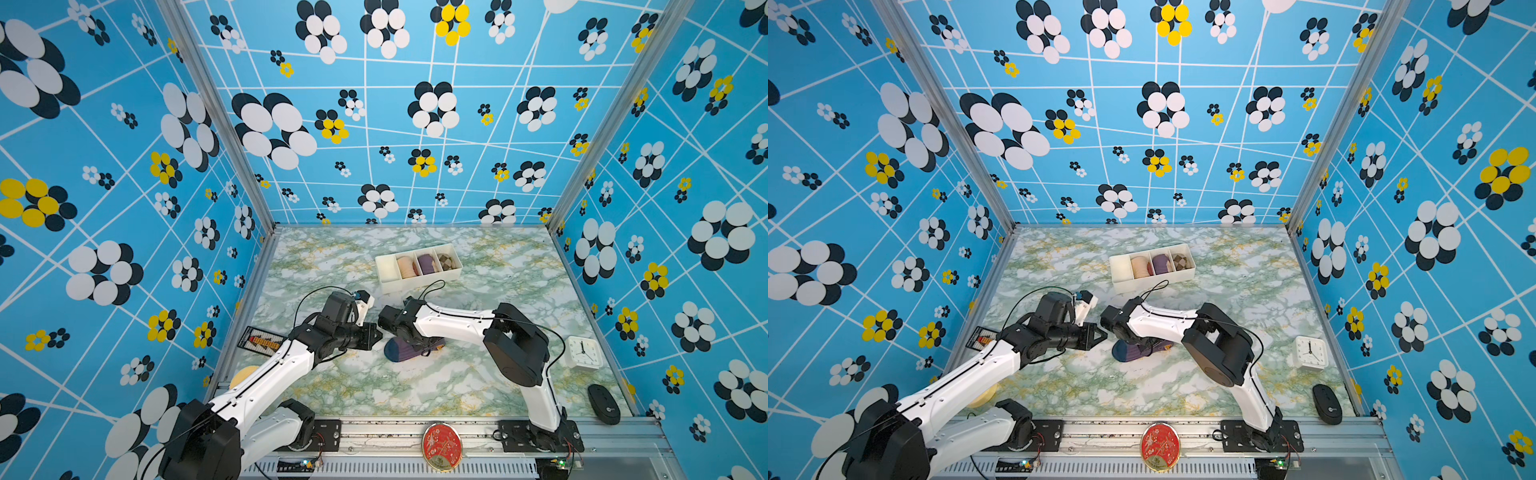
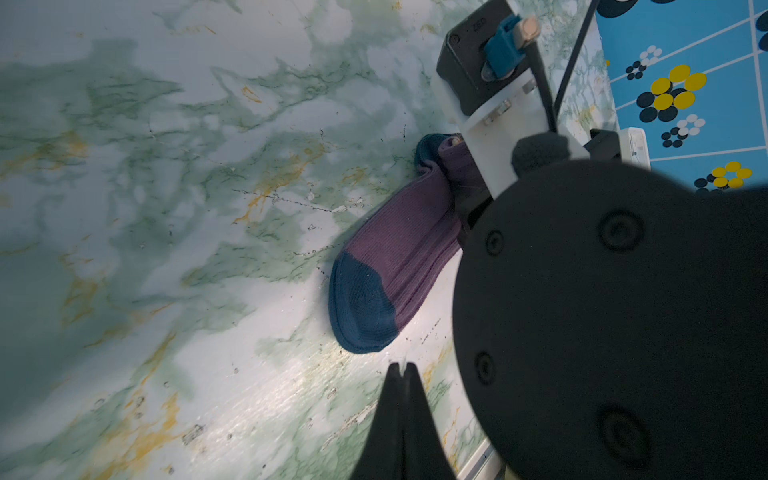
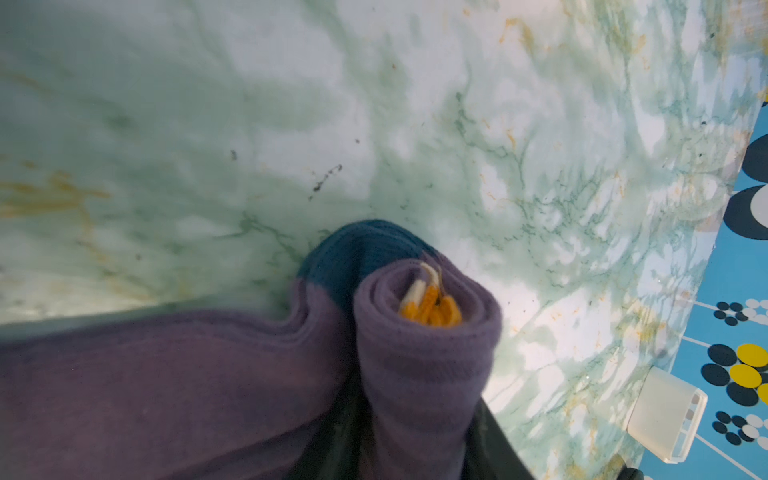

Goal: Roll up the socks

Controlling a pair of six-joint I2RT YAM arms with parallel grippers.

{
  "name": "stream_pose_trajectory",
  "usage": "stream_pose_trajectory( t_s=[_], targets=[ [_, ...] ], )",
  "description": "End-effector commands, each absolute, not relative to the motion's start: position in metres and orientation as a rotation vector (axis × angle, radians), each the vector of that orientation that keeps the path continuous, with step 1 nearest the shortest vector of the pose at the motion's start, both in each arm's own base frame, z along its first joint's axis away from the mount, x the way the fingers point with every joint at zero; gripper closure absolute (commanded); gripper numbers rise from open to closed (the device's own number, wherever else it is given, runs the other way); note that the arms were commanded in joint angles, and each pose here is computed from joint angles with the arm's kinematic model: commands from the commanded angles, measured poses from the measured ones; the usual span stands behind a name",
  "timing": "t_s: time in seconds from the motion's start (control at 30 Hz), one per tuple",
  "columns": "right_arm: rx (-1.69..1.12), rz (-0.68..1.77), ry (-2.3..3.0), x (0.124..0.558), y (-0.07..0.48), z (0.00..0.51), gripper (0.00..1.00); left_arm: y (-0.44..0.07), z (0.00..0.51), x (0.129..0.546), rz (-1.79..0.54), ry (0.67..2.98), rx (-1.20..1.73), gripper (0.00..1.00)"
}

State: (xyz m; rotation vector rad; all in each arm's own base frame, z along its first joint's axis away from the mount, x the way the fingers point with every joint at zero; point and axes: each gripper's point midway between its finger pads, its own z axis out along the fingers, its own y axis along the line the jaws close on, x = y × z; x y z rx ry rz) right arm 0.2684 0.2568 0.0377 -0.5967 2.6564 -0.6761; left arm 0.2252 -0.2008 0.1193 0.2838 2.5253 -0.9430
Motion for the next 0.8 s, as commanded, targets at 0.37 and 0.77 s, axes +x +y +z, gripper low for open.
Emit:
stream_pose_trajectory(
  t_s=[0.37, 0.77],
  targets=[
    [-0.609, -0.557, 2.636, 0.261, 0.275, 0.061, 0.58, -0.196, 0.128, 0.224, -0.937, 2.503, 0.288, 0.99],
    [-0.652, -0.532, 2.645, 0.256, 0.287, 0.056, 0.59, -0.194, 0.138, 0.224, -0.940, 2.476, 0.284, 0.98]
  ],
)
